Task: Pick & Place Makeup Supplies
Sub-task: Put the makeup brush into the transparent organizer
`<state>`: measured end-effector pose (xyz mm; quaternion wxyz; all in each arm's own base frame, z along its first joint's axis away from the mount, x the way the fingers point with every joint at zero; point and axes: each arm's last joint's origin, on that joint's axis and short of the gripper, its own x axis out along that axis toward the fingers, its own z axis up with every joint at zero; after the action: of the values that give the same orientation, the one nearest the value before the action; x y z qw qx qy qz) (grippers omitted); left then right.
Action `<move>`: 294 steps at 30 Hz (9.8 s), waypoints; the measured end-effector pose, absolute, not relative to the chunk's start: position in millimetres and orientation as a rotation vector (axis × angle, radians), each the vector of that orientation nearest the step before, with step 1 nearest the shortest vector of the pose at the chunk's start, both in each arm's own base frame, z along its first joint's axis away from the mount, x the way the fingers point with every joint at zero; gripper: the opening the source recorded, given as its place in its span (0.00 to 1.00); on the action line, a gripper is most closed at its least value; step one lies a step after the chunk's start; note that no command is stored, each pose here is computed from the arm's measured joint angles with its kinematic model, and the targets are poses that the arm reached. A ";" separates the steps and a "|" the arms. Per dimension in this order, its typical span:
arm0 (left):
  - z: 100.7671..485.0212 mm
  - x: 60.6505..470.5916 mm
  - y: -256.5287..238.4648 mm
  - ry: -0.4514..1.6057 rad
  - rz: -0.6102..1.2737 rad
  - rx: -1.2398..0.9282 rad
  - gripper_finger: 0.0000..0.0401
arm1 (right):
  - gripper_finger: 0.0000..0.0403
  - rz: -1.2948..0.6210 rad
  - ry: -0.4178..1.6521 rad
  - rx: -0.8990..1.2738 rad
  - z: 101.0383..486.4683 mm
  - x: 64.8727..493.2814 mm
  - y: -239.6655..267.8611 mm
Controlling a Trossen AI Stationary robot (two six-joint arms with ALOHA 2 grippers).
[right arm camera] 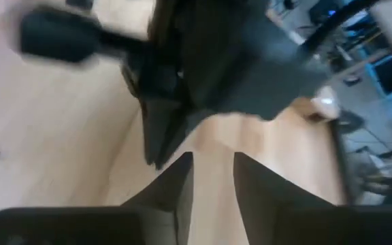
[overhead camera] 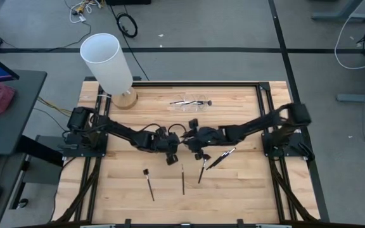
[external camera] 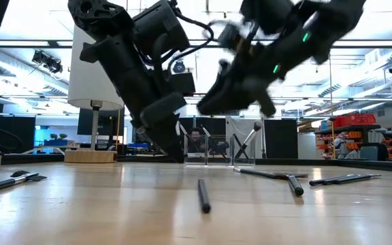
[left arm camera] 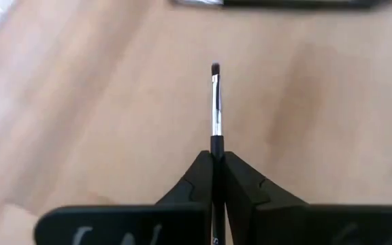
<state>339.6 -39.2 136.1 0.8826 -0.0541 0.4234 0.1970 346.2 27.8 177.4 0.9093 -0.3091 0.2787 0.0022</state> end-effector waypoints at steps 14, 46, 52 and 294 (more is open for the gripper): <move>245.2 332.9 -12.5 0.415 0.414 0.098 0.04 | 0.22 -0.118 0.227 -0.446 232.2 243.2 17.5; 247.1 354.7 -9.0 0.218 0.084 0.143 0.06 | 0.46 0.116 -0.225 -0.307 196.9 266.7 4.1; 247.3 354.8 -11.6 0.217 0.050 0.247 0.06 | 0.36 0.152 -0.212 -0.296 195.2 266.9 5.0; 129.9 270.8 -114.2 0.769 0.810 -0.380 0.00 | 0.31 0.148 0.288 -0.158 168.9 351.5 26.5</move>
<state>270.8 -114.2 129.9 0.8310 -0.1794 0.3627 0.3819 351.5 26.5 168.9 0.9838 -0.0784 0.1432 0.0737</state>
